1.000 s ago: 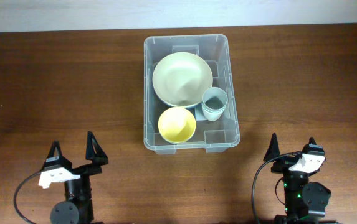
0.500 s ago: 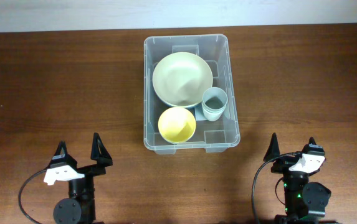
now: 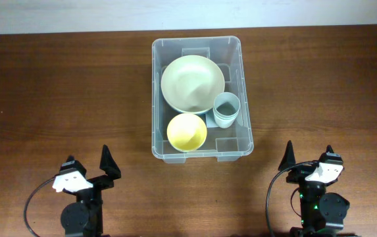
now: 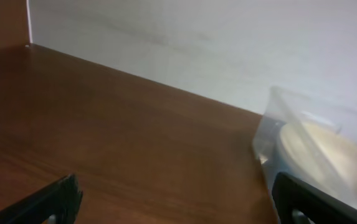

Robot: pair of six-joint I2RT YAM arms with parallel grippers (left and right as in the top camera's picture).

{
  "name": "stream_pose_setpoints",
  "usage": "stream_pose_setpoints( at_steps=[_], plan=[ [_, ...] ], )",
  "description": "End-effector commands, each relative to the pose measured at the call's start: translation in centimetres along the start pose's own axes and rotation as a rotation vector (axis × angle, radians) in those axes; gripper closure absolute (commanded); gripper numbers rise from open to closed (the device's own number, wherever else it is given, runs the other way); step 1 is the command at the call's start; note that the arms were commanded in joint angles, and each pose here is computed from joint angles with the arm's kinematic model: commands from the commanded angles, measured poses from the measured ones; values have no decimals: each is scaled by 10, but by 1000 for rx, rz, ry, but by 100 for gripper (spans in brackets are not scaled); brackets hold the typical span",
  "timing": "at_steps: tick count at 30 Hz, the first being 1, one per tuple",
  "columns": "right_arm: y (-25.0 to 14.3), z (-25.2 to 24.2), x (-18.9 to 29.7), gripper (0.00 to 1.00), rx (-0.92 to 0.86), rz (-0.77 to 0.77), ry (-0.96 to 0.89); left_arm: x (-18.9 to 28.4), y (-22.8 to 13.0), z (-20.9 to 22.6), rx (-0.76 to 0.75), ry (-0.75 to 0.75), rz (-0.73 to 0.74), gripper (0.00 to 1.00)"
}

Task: Pack container

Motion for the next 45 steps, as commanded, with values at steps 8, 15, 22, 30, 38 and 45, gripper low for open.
stream_pose_setpoints(
  at_steps=[8, 15, 22, 30, 38, 45],
  plan=[
    [-1, 0, 0, 1, 7, -2, 0, 0, 0, 2, -226, 19, -9, 0],
    [-1, 0, 0, 1, 7, -2, 0, 0, 0, 2, -226, 19, -6, 0],
    [-1, 0, 0, 1, 7, -2, 0, 0, 0, 2, -226, 19, -6, 0],
    [-1, 0, 0, 1, 7, -2, 0, 0, 0, 2, -226, 19, -6, 0],
    [-1, 0, 0, 1, 7, -2, 0, 0, 0, 2, -226, 19, -6, 0],
    [-1, 0, 0, 1, 7, -2, 0, 0, 0, 2, -226, 19, -6, 0]
  ],
)
Point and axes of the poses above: each gripper's point midway between its finger pads, its own x axis back along the fingers, its own z axis along the line the jaws close on, y = z × x, the point moved 3 cm from there along x, back along the fingers, and after that the axes turned 9 degrees about -x, right-handed, at the moved point
